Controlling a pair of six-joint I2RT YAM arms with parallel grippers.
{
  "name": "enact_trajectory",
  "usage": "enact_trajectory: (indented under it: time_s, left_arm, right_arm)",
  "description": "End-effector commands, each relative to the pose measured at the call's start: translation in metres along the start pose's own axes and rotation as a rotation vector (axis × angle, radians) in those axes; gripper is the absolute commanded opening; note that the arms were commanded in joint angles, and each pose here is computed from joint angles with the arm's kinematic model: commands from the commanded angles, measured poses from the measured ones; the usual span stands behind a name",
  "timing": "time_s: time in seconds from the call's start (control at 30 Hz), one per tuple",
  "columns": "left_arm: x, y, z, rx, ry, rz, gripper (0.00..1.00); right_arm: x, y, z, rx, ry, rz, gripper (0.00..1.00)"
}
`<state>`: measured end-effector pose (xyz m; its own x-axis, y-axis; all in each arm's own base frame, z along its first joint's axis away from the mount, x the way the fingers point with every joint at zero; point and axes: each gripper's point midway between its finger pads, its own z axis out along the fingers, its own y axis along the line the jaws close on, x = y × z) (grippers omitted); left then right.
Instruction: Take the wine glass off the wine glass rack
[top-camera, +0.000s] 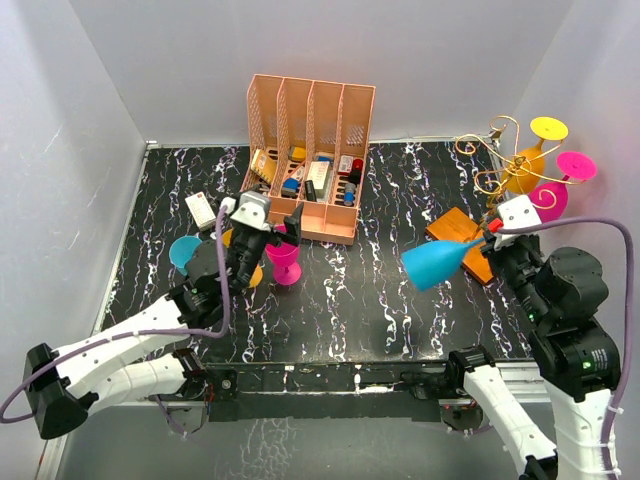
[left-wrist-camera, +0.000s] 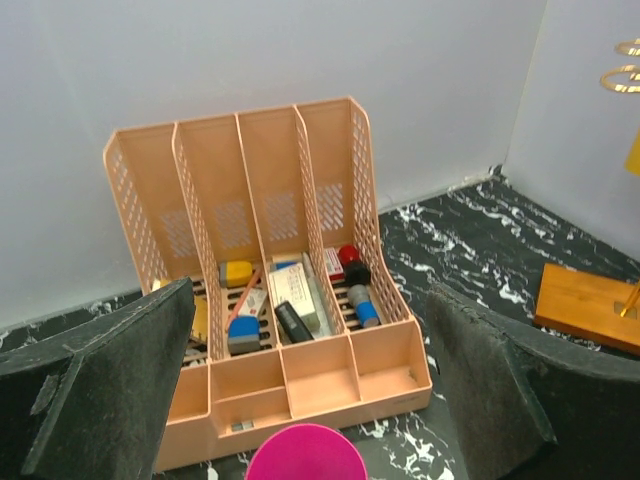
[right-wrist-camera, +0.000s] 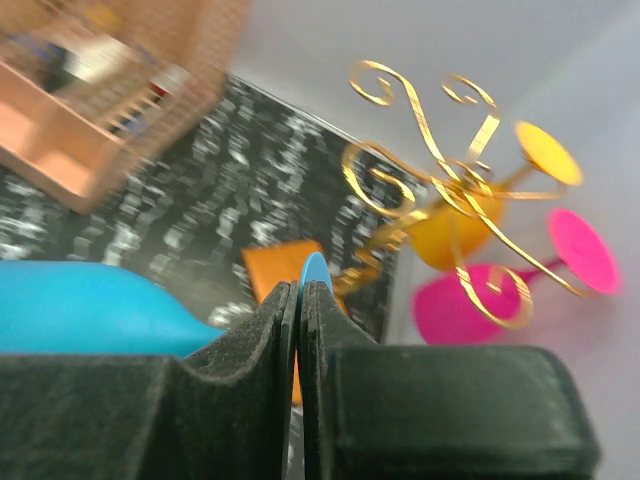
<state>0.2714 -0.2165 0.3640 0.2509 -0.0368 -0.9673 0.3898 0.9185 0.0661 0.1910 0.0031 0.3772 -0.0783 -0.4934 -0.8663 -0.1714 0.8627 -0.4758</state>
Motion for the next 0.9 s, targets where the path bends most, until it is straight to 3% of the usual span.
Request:
enact_trajectory:
  time_s: [0.0, 0.2, 0.43, 0.57, 0.87]
  left_arm:
    - [-0.007, 0.001, 0.010, -0.040, 0.017, -0.054, 0.97]
    - [-0.014, 0.001, 0.006, -0.050, 0.075, -0.178, 0.97]
    - [-0.040, -0.010, -0.014, 0.035, 0.084, -0.443, 0.97]
    - [-0.054, -0.039, -0.017, 0.188, 0.095, -0.514, 0.97]
    - [-0.063, -0.090, -0.036, 0.468, 0.162, -0.639, 0.97]
  right_arm:
    - [-0.057, 0.042, 0.013, -0.223, -0.264, 0.239, 0.08]
    - [-0.093, 0.054, 0.031, -0.286, -0.502, 0.446, 0.08]
    - [-0.086, 0.036, 0.066, -0.152, -0.497, 0.706, 0.08]
    - [-0.080, 0.057, 0.074, -0.236, -0.554, 0.716, 0.08]
    - [-0.080, 0.055, 0.074, -0.216, -0.599, 0.757, 0.08]
